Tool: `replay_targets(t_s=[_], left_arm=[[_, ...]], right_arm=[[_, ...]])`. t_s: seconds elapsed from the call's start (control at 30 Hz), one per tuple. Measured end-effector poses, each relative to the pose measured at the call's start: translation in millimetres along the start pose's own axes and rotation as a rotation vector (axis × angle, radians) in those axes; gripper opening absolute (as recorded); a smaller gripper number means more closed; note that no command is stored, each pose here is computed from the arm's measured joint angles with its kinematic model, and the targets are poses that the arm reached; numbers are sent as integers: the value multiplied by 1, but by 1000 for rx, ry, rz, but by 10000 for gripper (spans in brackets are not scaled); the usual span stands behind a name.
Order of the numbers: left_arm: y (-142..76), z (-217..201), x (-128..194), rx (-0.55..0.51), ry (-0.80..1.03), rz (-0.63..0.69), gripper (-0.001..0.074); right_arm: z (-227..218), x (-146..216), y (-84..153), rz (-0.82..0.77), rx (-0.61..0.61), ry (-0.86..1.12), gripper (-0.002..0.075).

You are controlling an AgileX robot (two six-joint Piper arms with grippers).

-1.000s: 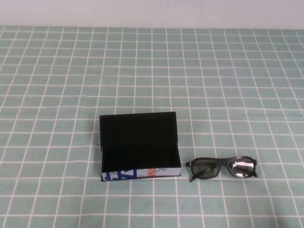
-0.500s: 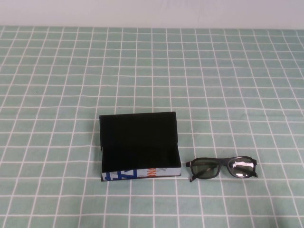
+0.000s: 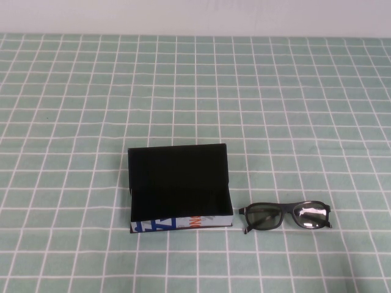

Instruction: Return glasses to glasses case

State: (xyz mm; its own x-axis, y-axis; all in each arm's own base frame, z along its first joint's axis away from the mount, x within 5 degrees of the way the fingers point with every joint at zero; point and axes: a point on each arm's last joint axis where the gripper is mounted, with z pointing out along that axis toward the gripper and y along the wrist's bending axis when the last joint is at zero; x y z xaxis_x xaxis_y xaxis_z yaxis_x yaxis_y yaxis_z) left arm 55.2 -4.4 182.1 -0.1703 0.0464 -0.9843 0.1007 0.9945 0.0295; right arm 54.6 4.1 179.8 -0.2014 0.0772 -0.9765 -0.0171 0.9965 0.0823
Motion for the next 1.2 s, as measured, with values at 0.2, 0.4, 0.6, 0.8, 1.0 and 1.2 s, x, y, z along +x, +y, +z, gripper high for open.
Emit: replay_targets(t_s=[0.2, 0.4, 0.6, 0.8, 1.0, 1.2], left_arm=[[-3, -8, -38, 47, -424, -79, -2], [-5, -24, -61, 88, -737, -83, -2], [-4, -34, -71, 110, -888, -136, -2], [0, -55, -88, 171, -1127, -266, -2], [2, -92, -143, 252, -1257, -345, -2], [2, -148, -197, 334, -1352, -365, -2]], right_arm=[[-6, -32, -5, 66, 49, -366, -11], [-16, -51, -11, 100, 94, -605, -11], [-27, -63, -14, 123, 124, -779, -11], [-44, -80, -17, 158, 143, -994, -11], [-88, -141, -9, 183, 89, -1194, -11], [-139, -201, 2, 316, -83, -1297, -11]])
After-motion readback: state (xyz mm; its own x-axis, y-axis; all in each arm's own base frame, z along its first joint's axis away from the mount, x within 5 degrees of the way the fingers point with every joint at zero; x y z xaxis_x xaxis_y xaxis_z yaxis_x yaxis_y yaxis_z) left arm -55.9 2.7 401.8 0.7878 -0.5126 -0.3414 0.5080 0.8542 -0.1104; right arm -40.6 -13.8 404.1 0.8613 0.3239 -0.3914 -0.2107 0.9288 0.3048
